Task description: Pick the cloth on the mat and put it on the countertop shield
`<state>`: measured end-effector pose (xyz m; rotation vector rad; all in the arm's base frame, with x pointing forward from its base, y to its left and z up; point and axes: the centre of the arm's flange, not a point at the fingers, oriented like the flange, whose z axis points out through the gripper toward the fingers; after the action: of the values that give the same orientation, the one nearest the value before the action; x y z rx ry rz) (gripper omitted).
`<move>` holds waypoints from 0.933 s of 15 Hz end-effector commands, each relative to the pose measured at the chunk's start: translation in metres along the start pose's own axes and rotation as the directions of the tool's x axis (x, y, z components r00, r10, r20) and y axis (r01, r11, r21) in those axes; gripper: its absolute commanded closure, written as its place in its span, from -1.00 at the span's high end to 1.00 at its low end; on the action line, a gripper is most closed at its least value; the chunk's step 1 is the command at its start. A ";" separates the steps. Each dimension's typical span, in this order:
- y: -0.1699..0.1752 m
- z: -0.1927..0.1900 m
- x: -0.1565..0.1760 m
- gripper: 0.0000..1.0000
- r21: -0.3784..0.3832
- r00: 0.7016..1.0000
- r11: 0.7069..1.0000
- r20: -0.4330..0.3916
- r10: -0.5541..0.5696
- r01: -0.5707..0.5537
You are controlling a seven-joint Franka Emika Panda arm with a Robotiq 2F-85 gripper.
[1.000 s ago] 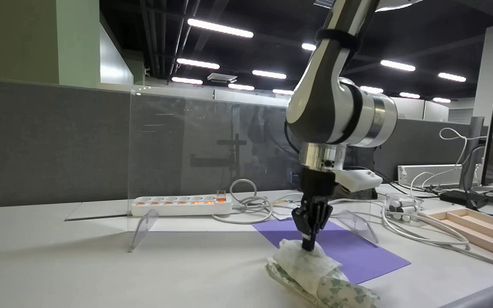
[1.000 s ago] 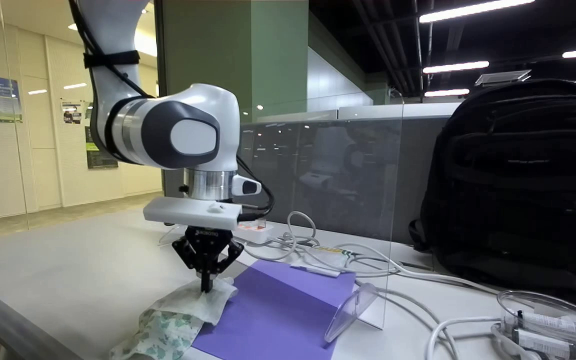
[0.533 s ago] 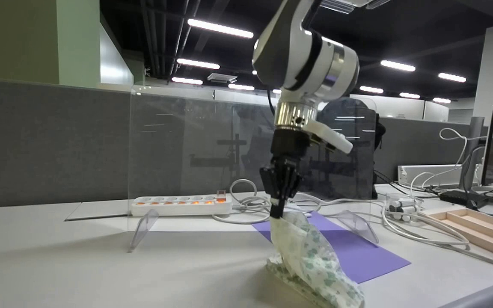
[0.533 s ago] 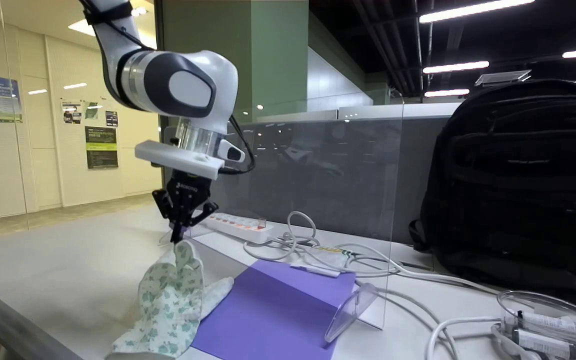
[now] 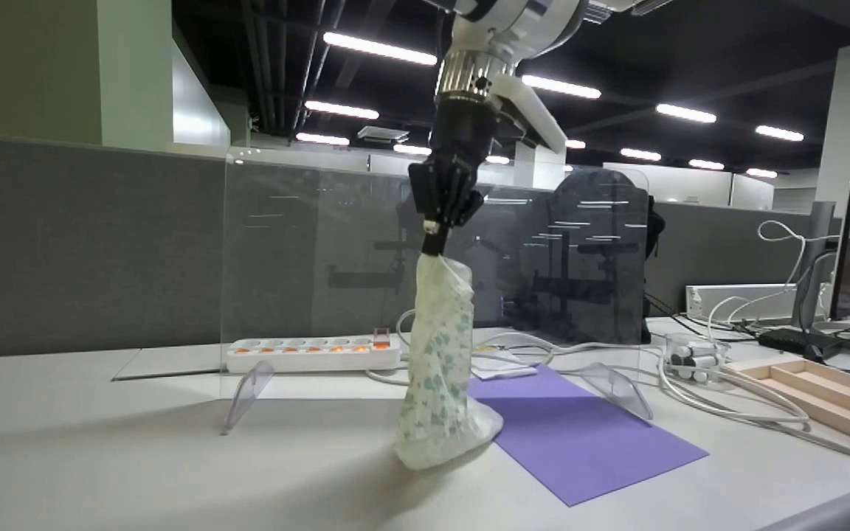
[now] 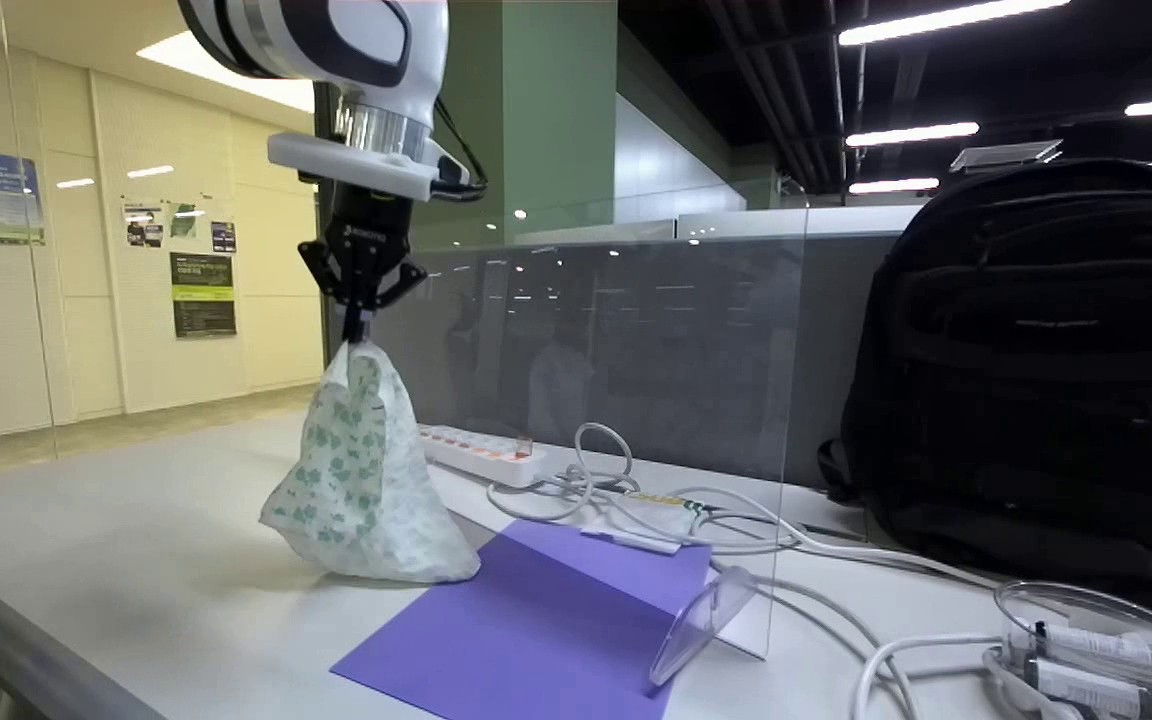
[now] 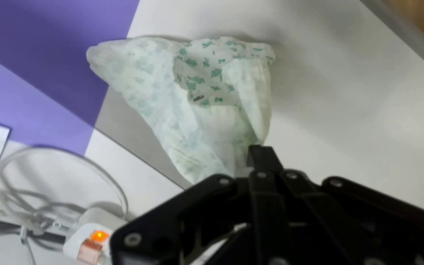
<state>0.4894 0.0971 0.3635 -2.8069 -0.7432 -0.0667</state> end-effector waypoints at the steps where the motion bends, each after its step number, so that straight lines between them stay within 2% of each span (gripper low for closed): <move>1: -0.006 -0.012 0.005 -0.98 -0.011 1.000 1.000 -0.023 -0.012 0.011; 3: -0.011 -0.028 0.008 -0.98 -0.024 0.998 1.000 -0.050 -0.022 0.021; 6: -0.009 -0.029 0.007 -1.00 -0.024 0.998 1.000 -0.053 -0.017 0.016; 11: -0.007 -0.041 0.037 -1.00 -0.152 0.984 0.988 -0.167 -0.066 0.040; 14: -0.013 -0.056 0.056 -1.00 -0.211 0.962 0.973 -0.233 -0.140 0.091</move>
<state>0.5141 0.1105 0.4083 -2.8558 -0.8520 -0.4216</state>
